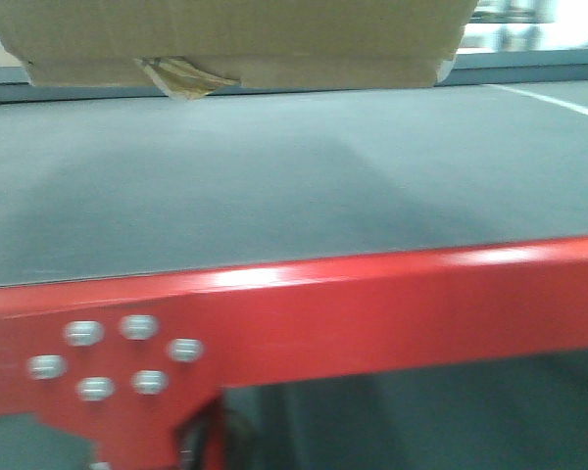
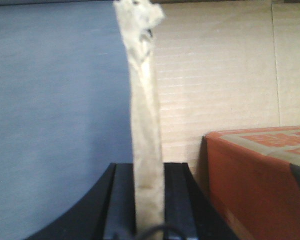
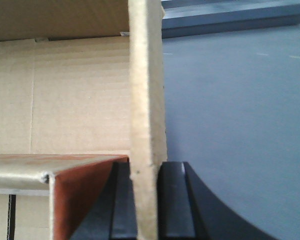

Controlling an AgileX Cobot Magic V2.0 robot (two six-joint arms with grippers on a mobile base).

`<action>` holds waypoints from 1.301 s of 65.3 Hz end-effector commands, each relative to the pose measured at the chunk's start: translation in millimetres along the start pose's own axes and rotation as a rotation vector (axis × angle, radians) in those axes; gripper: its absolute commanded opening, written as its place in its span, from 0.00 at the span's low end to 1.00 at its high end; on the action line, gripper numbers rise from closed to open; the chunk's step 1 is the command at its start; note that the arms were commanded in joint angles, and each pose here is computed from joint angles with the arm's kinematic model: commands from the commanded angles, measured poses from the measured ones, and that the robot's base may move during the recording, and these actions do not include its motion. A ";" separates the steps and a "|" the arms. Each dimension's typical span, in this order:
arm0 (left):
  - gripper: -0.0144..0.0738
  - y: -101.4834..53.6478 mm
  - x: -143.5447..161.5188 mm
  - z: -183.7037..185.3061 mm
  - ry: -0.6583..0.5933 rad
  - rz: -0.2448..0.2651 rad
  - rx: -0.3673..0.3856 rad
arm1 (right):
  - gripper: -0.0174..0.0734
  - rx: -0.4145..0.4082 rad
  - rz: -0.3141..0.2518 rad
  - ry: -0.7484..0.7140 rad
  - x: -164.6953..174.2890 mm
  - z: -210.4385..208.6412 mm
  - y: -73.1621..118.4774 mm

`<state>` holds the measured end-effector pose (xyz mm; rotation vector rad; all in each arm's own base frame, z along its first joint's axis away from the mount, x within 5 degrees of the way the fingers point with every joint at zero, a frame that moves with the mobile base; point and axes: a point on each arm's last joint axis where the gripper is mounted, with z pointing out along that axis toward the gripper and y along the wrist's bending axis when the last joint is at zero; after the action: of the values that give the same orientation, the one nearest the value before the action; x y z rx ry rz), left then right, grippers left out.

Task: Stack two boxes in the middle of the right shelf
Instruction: 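Hold the box stack raised in both grippers while turning away from the table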

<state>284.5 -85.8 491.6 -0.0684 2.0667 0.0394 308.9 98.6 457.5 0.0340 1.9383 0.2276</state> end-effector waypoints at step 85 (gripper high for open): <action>0.04 3.2 -6.1 -5.8 -0.045 -0.002 0.003 | 0.02 -0.031 -0.005 -0.102 -14.5 -10.8 1.3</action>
<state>284.5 -86.0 491.7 -0.0679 2.0657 0.0365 309.0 98.5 457.8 0.0319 1.9354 0.2245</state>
